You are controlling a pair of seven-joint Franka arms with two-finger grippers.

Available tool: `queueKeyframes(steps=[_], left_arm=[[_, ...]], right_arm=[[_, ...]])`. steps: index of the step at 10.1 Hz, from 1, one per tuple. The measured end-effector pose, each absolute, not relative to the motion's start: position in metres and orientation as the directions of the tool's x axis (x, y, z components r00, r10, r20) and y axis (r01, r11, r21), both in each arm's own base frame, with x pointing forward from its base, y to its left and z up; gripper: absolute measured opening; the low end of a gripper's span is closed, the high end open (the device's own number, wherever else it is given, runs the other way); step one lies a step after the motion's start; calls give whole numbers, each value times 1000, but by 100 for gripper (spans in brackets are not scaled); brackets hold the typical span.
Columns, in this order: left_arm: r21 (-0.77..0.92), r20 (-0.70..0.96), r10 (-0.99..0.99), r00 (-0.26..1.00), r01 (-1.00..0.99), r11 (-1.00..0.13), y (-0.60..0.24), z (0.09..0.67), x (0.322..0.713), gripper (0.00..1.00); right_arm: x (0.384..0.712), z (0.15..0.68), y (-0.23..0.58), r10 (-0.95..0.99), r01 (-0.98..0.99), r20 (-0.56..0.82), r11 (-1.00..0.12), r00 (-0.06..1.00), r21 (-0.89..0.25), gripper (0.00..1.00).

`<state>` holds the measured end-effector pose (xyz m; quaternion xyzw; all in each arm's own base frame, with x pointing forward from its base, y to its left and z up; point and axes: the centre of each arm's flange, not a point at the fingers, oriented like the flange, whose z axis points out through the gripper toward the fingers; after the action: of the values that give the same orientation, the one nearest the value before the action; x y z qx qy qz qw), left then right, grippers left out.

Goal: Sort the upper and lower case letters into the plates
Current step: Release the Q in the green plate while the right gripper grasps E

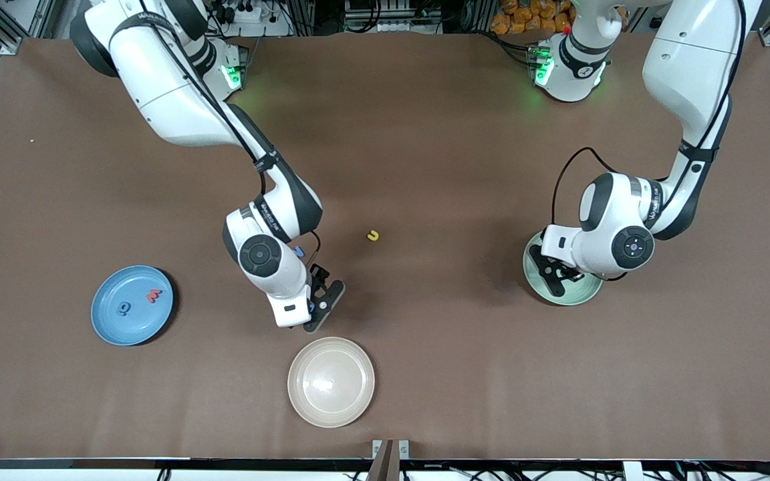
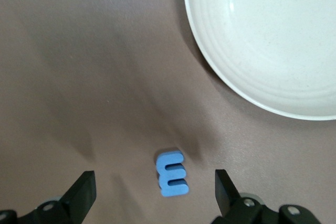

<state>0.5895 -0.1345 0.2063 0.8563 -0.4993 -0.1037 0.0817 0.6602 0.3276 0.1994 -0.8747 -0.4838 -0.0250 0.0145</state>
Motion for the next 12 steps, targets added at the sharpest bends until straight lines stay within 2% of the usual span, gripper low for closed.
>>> queueKeyframes(steps=[3,6,8,10,11,12], left_arm=[[267,-64,-848,525,-810,-522,-140,208,590,100],[267,-83,-733,675,-693,-669,-177,219,588,100],[259,-95,-610,787,-572,-778,-229,239,584,100],[246,-105,-534,839,-498,-832,-273,251,575,100],[243,-105,-524,845,-489,-838,-285,254,572,100],[243,-104,-522,847,-487,-839,-288,254,573,100]], right_arm=[[661,178,318,861,862,41,-507,508,-13,100],[661,167,319,863,865,49,-502,502,-11,100],[665,172,319,869,871,65,-492,491,2,68],[671,176,313,889,891,76,-453,451,14,37],[673,176,309,892,894,78,-447,445,16,33],[674,177,308,892,894,79,-448,446,17,33]])
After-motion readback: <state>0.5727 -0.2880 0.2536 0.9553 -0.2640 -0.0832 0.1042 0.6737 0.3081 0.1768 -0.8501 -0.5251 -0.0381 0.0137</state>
